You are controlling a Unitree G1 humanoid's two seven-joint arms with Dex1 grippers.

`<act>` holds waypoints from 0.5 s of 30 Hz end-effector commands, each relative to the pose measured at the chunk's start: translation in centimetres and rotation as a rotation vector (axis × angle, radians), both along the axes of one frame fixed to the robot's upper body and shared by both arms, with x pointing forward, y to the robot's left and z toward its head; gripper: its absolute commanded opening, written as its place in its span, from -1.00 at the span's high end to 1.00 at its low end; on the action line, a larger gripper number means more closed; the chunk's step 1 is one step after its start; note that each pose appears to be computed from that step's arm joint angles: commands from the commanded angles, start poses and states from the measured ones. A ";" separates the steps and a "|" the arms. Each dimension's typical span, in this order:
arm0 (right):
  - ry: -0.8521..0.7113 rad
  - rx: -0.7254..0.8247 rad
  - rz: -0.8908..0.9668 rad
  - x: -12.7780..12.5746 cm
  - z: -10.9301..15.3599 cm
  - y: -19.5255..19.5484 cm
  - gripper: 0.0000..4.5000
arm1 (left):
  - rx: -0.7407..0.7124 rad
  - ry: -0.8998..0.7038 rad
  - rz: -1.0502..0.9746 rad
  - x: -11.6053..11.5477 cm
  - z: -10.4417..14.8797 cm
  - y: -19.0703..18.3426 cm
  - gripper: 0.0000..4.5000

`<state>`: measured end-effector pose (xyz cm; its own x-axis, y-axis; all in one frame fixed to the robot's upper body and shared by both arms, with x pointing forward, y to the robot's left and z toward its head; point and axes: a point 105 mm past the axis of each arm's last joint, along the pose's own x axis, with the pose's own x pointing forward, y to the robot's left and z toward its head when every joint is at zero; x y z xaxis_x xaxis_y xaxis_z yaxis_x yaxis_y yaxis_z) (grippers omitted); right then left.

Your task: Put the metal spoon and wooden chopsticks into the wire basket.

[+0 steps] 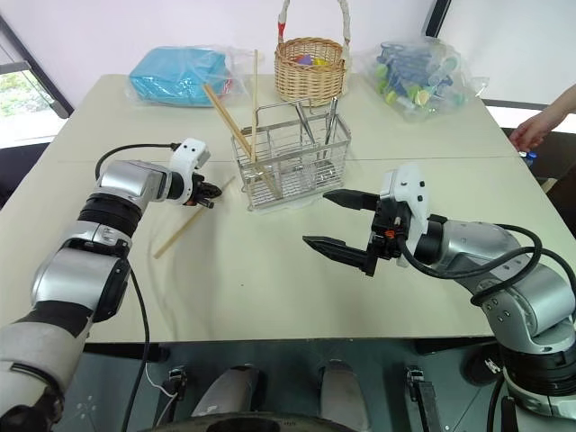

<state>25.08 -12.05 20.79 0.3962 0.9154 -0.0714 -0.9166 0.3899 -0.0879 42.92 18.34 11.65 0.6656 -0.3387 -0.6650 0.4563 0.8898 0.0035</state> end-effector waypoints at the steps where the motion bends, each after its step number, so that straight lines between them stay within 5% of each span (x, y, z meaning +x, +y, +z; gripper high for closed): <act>1: -0.049 0.015 0.011 -0.2 1.1 0.0 -1.00 | 0.015 -0.017 0.121 -0.1 0.6 3.3 0.99; 15: -0.039 0.025 0.160 -1.3 1.8 0.9 -1.00 | -0.036 -0.208 0.505 -1.3 4.4 12.7 0.99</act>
